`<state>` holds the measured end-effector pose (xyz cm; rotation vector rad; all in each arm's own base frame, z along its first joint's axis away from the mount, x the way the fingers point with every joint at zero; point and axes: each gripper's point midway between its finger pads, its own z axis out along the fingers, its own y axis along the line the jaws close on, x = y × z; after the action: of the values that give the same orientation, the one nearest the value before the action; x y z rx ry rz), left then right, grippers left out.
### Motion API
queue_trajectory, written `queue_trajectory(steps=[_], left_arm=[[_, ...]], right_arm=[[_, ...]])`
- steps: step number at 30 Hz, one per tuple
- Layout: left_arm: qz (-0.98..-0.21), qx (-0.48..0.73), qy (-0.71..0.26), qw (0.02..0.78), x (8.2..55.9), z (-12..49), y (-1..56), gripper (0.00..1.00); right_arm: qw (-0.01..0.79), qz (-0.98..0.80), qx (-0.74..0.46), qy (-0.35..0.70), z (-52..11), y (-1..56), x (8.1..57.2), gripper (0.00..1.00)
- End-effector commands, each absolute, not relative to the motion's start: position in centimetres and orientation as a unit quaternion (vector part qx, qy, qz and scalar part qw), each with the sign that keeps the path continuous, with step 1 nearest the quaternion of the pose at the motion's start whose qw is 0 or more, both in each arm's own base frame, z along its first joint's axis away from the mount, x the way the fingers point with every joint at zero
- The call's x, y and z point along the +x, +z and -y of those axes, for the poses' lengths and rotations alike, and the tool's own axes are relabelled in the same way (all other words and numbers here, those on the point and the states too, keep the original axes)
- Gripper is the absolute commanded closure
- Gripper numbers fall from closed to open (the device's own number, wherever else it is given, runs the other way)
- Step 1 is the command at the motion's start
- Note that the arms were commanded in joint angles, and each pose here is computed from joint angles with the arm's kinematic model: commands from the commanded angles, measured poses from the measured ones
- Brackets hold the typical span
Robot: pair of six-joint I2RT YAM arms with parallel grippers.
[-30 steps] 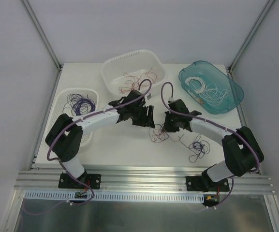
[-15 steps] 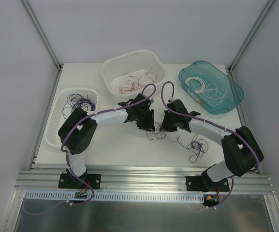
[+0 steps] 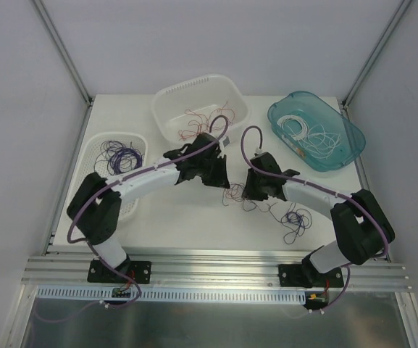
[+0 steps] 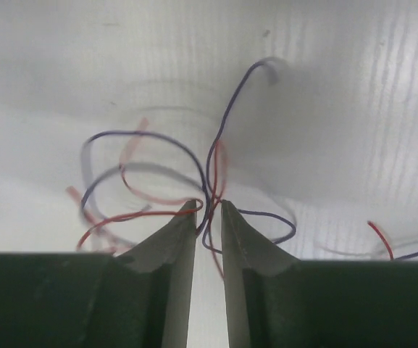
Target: Untangle the cables
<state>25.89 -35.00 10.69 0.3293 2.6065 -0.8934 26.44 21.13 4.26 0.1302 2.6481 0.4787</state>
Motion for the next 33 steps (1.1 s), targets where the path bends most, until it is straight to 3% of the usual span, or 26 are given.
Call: queue_trajectory(steps=[1,11,20,28,33], left_arm=[[-0.883,0.153,-0.336,0.288,26.8,33.5,18.4,1.00],[-0.837,0.131,-0.348,0.401,28.1,26.4,28.6,1.00],[-0.801,0.106,-0.277,0.519,29.2,18.7,37.7,1.00],[-0.766,0.065,-0.142,0.624,30.2,11.7,45.4,1.00],[-0.742,0.073,-0.135,0.653,30.7,11.5,48.9,1.00]], right_arm=[[0.223,-0.964,0.058,0.130,-19.3,2.8,25.9,0.76],[0.219,-0.969,0.082,0.075,-15.6,1.3,25.3,0.73],[0.215,-0.968,0.118,0.047,-12.0,0.7,24.5,0.73],[0.214,-0.966,0.143,0.032,-9.7,1.1,23.6,0.72],[0.217,-0.965,0.142,0.041,-9.8,1.6,23.7,0.72]])
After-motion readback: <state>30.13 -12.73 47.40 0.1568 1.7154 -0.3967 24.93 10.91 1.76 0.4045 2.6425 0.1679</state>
